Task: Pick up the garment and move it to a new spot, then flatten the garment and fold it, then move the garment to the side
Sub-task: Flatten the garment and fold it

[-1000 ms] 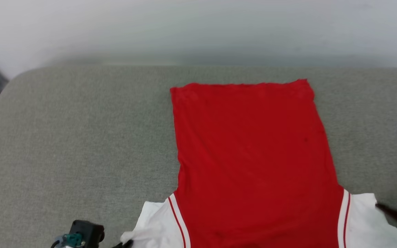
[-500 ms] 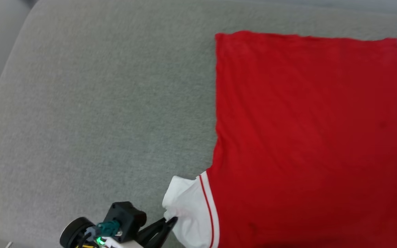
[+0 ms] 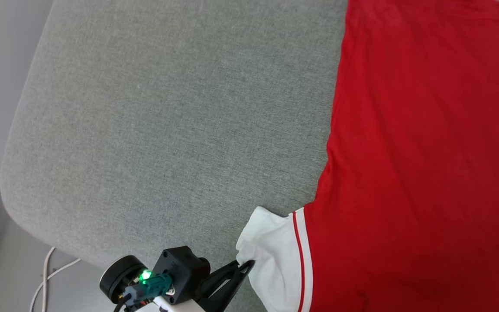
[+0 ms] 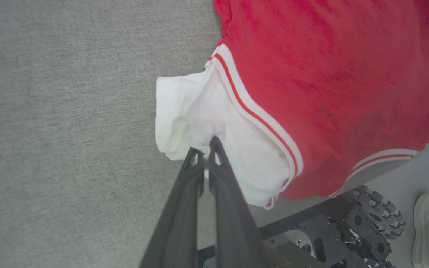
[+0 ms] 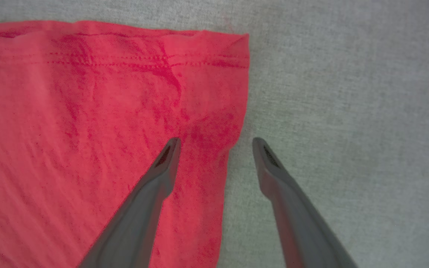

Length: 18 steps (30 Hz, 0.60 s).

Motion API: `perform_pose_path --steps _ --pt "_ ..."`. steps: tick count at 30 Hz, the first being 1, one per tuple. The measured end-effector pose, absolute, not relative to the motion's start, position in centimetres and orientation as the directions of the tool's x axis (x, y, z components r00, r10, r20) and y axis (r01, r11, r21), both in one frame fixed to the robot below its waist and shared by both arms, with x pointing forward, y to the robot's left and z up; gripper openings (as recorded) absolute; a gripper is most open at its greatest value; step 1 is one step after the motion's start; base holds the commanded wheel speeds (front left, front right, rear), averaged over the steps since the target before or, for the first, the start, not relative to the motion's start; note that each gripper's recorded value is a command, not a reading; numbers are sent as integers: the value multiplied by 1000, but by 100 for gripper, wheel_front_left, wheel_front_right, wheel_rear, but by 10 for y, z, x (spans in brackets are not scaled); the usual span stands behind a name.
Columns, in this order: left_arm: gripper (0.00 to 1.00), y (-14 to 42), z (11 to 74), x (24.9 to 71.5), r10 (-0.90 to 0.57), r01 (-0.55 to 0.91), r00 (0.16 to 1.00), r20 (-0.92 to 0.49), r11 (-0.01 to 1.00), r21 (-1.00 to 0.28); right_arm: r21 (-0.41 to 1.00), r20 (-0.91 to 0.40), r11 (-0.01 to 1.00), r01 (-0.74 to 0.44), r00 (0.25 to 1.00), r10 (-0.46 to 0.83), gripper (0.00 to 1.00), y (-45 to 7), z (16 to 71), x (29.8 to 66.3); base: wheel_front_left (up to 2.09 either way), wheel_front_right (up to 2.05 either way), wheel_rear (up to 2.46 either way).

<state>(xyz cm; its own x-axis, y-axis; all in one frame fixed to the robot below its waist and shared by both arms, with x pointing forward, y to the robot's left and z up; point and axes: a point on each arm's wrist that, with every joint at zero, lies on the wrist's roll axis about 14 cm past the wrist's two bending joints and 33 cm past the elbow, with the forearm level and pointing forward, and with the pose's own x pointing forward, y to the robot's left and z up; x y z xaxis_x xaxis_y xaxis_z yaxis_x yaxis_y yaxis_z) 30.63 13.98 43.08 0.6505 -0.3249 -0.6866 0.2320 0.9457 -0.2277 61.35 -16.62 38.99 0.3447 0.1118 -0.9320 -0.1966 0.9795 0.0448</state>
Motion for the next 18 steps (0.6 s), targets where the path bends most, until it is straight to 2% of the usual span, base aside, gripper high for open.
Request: perform_pose_path --steps 6,7,8,18 --pt "0 146 420 306 -304 207 636 -709 953 -222 35 -955 978 -206 283 93 98 -156 360 616 0 0 0" --pt "0 147 419 307 -299 203 637 -711 954 -220 26 -958 976 -215 272 86 31 -154 356 615 0 0 0" --pt "0 147 418 307 -297 200 637 -711 955 -220 21 -960 975 -221 269 82 0 -154 355 615 0 0 0" --pt "0 151 420 306 -291 203 656 -696 957 -209 -7 -971 975 -221 235 46 0 -167 355 593 0 0 0"
